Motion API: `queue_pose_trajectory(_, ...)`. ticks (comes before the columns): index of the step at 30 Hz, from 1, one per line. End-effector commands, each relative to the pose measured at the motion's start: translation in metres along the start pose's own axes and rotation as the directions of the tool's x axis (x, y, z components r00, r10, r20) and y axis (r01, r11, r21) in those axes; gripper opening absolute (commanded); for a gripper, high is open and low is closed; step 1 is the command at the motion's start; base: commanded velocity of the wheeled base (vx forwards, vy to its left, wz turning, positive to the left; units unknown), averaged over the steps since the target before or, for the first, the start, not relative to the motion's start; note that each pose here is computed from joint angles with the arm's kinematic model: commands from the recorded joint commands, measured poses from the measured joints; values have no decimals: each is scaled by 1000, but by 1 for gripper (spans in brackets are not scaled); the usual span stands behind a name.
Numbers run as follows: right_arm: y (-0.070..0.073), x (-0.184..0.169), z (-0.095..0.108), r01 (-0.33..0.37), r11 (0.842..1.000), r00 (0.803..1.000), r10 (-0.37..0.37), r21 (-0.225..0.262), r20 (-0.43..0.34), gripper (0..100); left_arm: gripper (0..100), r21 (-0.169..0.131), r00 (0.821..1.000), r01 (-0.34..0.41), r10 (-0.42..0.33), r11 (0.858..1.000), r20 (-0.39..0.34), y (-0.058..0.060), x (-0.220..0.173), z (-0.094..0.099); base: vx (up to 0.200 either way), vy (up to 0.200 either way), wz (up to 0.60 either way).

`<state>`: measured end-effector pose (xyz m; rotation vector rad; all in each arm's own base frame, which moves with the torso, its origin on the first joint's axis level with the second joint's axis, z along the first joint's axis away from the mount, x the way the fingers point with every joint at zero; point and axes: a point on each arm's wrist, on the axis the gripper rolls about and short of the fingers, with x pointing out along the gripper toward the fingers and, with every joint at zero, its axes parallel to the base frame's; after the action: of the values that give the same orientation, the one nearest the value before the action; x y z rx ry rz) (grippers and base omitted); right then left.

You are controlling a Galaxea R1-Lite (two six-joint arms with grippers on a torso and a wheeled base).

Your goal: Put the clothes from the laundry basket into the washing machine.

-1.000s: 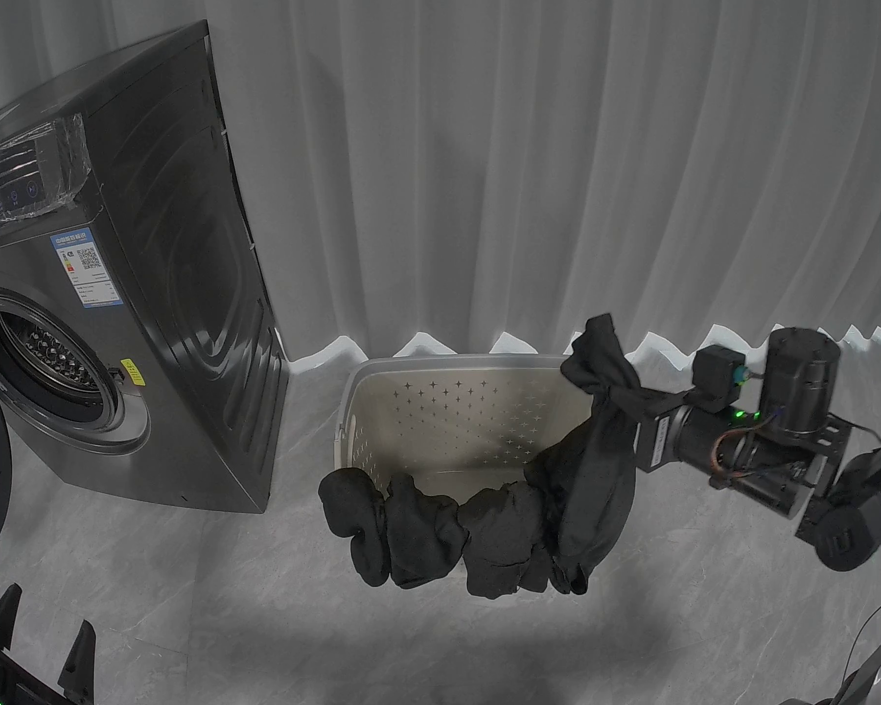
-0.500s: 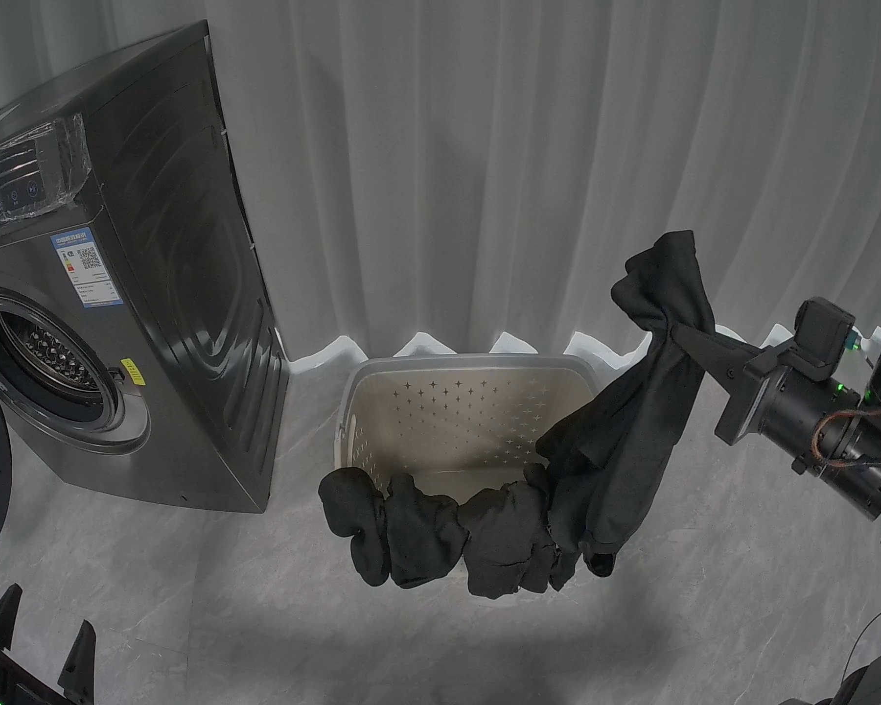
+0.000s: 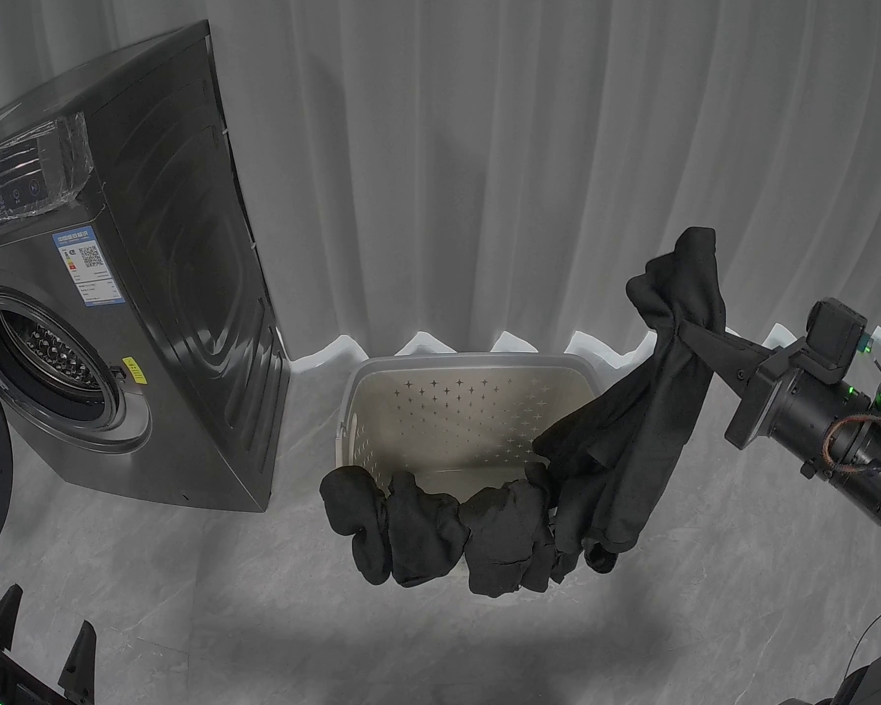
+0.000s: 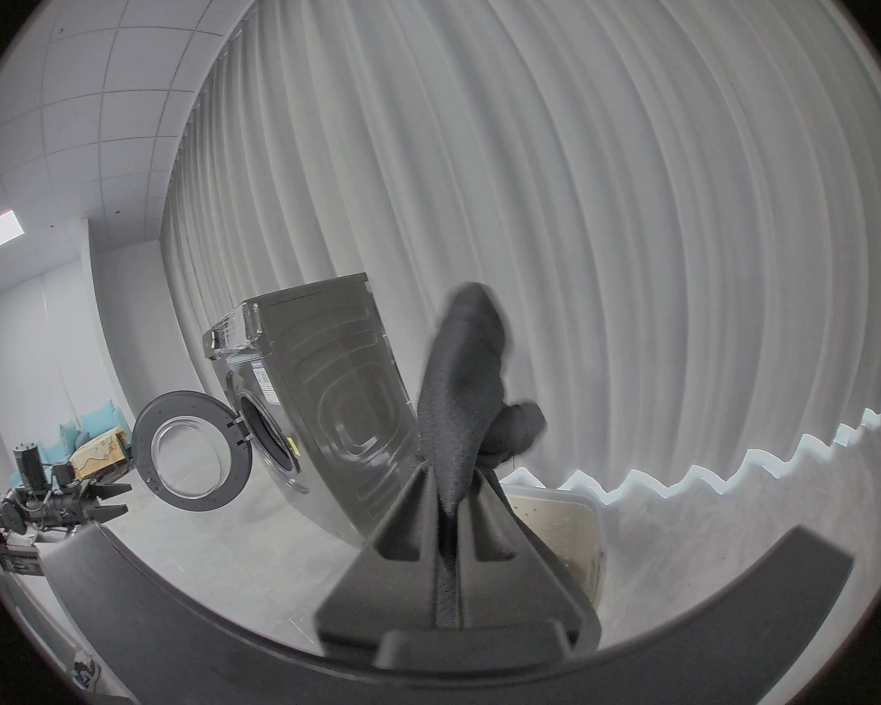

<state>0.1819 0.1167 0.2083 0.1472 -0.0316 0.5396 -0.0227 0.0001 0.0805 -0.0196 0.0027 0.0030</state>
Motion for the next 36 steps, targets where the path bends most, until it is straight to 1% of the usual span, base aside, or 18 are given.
queue_pose_trajectory(1, 1, 0, 0, -4, 1000, 1000, 4, 1, 0, 0, 100, 0, 1000, 0, 0, 1000, 3, 0, 0, -5, 0, 200, 0)
queue_pose_trajectory(13, 5, -1, -1, -22, 1000, 1000, 22, 2, -6, 0, 100, 0, 1000, 0, 0, 1000, 3, 0, 0, -5, 0, 200, 0)
queue_pose_trajectory(19, 10, -2, -4, -49, 999, 999, 49, 4, -9, 0, 100, 0, 1000, 0, 0, 1000, 3, 0, 0, -5, 0, 200, 0)
queue_pose_trajectory(36, 12, -1, -6, -59, 998, 998, 59, 13, -15, 0, 100, 0, 1000, 0, 0, 1000, 1, 0, 0, -5, 0, 200, 0)
